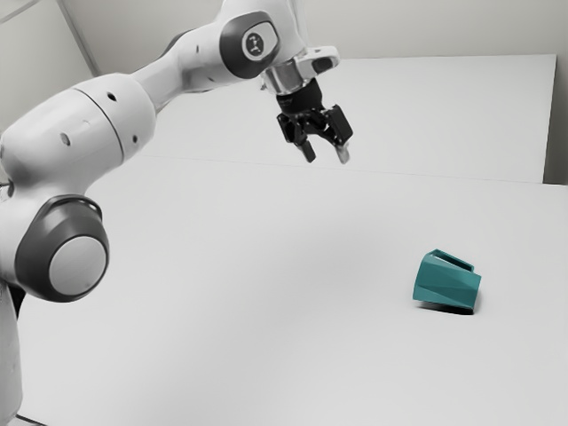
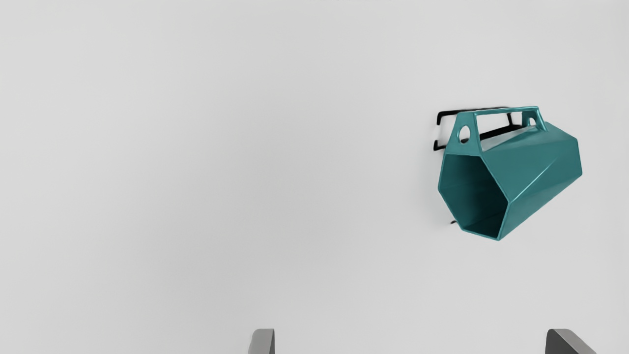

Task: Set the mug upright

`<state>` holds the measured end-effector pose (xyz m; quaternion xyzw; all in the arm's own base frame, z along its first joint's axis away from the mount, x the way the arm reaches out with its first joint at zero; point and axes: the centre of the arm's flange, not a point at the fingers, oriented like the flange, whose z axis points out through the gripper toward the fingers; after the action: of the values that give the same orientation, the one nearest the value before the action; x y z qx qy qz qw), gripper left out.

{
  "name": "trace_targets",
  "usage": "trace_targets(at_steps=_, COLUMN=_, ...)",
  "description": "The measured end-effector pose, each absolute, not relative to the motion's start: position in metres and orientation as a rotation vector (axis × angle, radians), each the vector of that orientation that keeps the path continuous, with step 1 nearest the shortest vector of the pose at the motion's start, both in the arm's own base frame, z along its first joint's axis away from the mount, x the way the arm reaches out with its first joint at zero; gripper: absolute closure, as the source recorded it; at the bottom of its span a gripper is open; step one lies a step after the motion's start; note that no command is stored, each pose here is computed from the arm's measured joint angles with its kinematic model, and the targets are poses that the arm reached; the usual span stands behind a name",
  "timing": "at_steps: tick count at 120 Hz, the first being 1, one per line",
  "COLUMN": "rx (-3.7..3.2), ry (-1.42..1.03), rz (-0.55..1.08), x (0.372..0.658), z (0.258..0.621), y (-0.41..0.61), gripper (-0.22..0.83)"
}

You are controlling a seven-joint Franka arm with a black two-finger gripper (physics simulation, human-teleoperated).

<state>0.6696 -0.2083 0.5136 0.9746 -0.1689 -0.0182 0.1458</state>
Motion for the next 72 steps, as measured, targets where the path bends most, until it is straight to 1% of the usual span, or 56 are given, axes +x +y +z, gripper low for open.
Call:
trace_targets(at_steps=12, rx=2.762, ry=-0.410, rz=-0.092, x=0.674, z=0.482, y=-0.204, gripper=0.00)
trace_targets(at_steps=28, rx=2.707, ry=-0.319, rz=-0.149, x=0.670, z=0.437, y=-0.202, gripper=0.00)
trace_targets(at_steps=39, rx=2.641, ry=-0.256, rz=-0.190, x=0.657, z=0.397, y=-0.212, gripper=0.00)
trace_targets(at_steps=52, rx=2.571, ry=-0.227, rz=-0.191, x=0.642, z=0.368, y=-0.238, gripper=0.00)
trace_targets(at_steps=60, rx=2.525, ry=-0.186, rz=-0.207, x=0.630, z=0.344, y=-0.247, gripper=0.00)
trace_targets(at_steps=72, rx=2.481, ry=-0.154, rz=-0.183, x=0.617, z=0.332, y=-0.254, gripper=0.00)
